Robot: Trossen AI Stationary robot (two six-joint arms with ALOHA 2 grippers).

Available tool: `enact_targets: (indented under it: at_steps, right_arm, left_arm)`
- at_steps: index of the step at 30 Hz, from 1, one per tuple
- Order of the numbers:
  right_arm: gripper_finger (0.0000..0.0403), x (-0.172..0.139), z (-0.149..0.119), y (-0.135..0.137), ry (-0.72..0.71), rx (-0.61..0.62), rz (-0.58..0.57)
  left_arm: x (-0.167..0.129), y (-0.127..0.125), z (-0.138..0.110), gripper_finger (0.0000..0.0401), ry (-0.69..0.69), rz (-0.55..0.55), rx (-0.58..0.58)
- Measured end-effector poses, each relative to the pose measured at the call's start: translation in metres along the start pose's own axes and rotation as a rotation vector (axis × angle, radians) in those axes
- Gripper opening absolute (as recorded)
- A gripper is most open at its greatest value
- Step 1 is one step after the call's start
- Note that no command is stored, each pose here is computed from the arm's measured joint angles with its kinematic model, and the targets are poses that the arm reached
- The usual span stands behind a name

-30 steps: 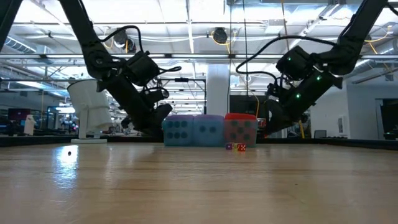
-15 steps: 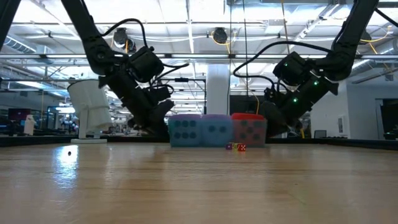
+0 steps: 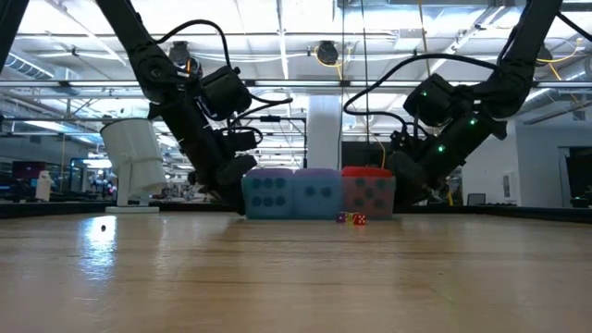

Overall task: Pick & Place Dice
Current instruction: Adjust the blue bin

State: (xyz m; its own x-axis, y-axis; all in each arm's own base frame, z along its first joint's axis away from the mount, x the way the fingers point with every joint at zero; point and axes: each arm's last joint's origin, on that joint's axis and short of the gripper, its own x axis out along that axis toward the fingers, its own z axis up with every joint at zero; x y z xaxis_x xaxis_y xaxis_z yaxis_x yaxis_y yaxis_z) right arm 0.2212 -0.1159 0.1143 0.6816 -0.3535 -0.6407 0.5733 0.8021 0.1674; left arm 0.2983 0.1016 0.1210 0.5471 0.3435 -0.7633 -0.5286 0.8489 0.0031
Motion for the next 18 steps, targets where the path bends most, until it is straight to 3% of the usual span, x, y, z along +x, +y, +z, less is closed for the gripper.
enact_targets:
  at_steps: [5,18]
  right_arm:
    - [0.0000,0.000,0.000,-0.003,0.000,0.005,-0.039]
    - [0.0000,-0.006,0.005,-0.004,-0.019,0.039,-0.055]
  left_arm:
    - [-0.005,0.000,0.002,0.0005,0.000,-0.001,0.001]
    - [-0.025,-0.001,0.003,0.0005,0.009,0.149,0.006]
